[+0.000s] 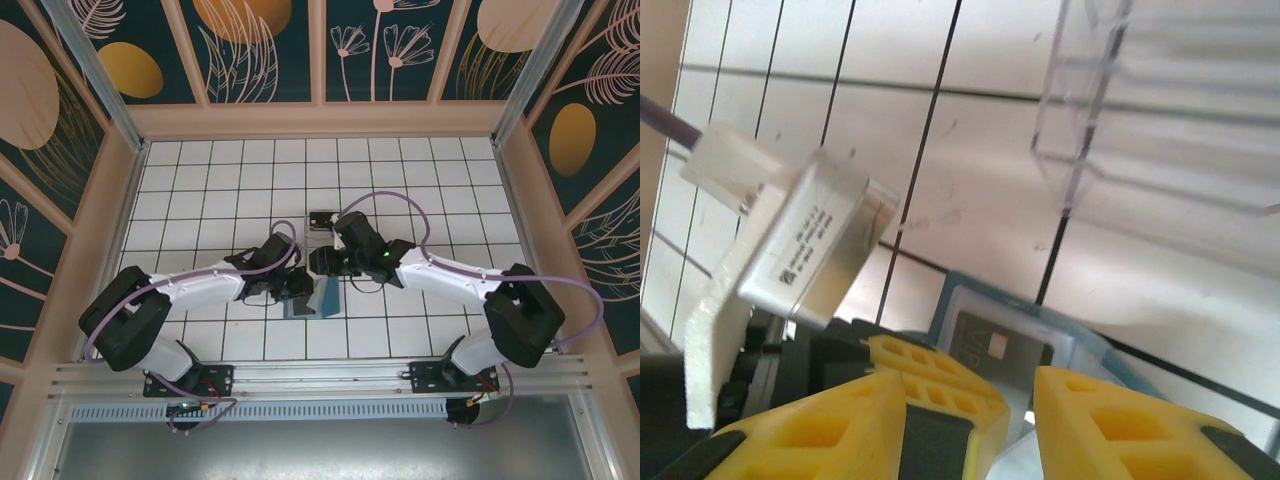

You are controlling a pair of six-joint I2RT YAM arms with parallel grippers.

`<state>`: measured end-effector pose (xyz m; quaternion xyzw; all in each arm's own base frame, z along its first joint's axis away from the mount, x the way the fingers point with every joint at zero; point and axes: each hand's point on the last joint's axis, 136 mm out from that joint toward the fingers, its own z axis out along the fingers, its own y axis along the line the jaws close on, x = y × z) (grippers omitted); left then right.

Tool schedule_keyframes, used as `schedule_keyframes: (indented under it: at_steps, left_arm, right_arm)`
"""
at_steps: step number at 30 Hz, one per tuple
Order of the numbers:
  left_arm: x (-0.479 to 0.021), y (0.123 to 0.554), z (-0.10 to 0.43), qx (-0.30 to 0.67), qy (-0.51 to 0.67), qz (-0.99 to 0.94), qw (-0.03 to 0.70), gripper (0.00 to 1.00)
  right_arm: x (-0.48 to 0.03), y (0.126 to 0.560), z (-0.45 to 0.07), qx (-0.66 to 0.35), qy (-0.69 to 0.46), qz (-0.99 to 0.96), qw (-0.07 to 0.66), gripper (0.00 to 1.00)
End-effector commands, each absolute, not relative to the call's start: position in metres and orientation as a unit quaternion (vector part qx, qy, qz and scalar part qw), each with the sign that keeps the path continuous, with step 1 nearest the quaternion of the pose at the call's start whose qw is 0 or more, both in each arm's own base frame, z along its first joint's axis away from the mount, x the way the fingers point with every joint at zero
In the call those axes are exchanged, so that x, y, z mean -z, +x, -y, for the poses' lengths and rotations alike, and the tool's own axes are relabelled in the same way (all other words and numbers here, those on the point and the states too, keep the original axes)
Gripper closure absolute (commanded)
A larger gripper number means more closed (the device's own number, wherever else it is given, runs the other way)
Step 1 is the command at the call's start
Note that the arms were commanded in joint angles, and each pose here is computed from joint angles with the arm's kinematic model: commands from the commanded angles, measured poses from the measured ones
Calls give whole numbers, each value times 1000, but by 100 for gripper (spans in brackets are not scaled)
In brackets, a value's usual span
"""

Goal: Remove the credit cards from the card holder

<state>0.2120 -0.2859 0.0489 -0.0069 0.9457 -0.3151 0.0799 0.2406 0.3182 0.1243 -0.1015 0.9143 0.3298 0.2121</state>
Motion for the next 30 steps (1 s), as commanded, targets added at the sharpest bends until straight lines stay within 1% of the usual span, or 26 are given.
schedule_keyframes:
  at_steps: [1, 6, 8, 11, 14, 16, 18, 21, 26, 30]
  left_arm:
    - [-56, 210, 305, 334, 24, -940, 70, 86]
    - [-41, 192, 330, 334, 60, -940, 29, 83]
    - [-35, 186, 337, 328, 71, -942, 18, 83]
    - [-36, 188, 337, 320, 71, -944, 26, 83]
    - [-50, 198, 333, 310, 74, -946, 62, 82]
    - [-60, 207, 326, 295, 68, -949, 91, 78]
    - [-69, 213, 316, 283, 54, -951, 115, 78]
    - [-70, 219, 296, 266, 23, -955, 129, 78]
    - [-58, 218, 258, 256, -34, -957, 129, 80]
    - [-50, 214, 245, 250, -41, -960, 123, 80]
  right_arm:
    - [-139, 254, -294, -294, -74, -921, 244, 61]
    - [-154, 259, -286, -308, -55, -915, 255, 60]
    - [-157, 259, -287, -313, -53, -913, 255, 60]
    - [-159, 258, -288, -318, -52, -912, 253, 60]
    - [-161, 257, -290, -324, -50, -911, 249, 60]
    - [-161, 256, -291, -329, -49, -911, 244, 60]
    - [-162, 254, -294, -336, -48, -911, 235, 61]
    - [-161, 249, -304, -354, -53, -909, 211, 62]
    - [-150, 241, -322, -371, -57, -911, 172, 62]
    - [-135, 233, -336, -380, -63, -913, 136, 64]
